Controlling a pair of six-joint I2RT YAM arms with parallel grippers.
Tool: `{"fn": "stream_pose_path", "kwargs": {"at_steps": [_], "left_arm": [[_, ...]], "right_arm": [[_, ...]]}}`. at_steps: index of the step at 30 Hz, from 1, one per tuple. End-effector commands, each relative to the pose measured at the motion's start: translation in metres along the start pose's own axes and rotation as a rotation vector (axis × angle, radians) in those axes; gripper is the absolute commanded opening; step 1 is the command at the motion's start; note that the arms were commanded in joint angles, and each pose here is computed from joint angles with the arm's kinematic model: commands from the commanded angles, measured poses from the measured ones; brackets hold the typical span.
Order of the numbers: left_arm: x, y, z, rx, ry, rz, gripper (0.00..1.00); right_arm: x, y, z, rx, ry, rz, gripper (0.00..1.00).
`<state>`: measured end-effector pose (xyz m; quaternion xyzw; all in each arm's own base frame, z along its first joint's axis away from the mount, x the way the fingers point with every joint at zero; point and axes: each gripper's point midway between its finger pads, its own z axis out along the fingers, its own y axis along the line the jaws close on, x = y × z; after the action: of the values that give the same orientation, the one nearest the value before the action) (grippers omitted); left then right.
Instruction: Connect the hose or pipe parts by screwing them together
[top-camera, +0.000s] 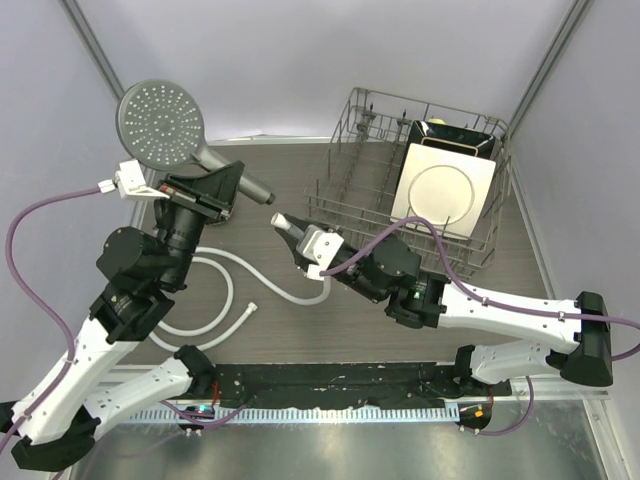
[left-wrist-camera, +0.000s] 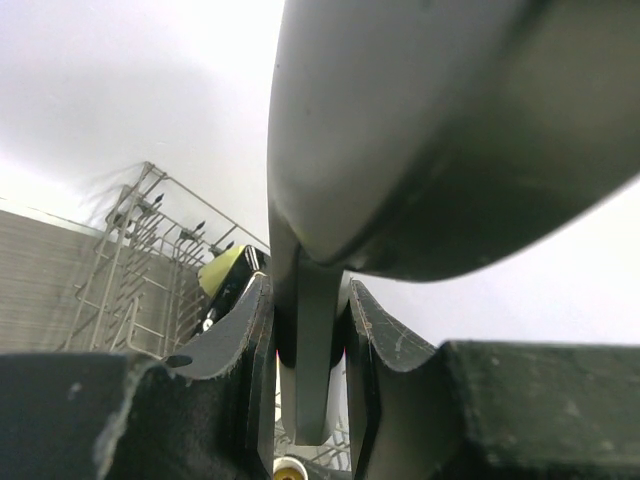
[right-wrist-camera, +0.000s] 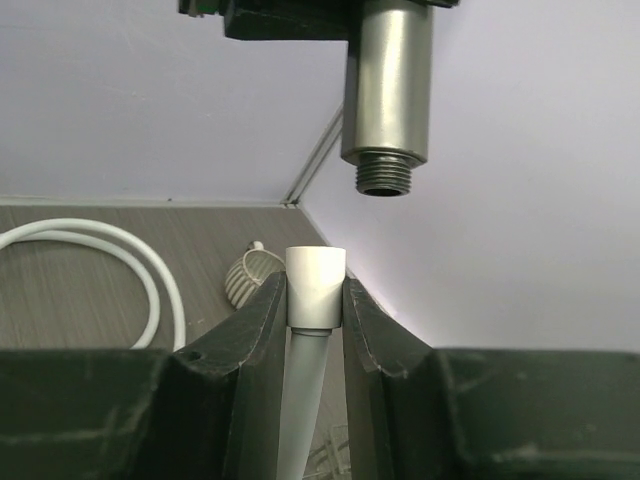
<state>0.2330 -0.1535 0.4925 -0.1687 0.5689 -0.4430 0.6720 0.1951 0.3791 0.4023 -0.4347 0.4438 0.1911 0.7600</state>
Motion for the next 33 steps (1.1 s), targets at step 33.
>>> {"fn": "stream_pose_path", "kwargs": {"at_steps": [33], "left_arm": [[-0.008,-0.01,-0.007,0.054,-0.02,-0.056,0.0]], "right_arm": [[-0.054,-0.034,0.009,0.169,-0.104,-0.016,0.01]]}}
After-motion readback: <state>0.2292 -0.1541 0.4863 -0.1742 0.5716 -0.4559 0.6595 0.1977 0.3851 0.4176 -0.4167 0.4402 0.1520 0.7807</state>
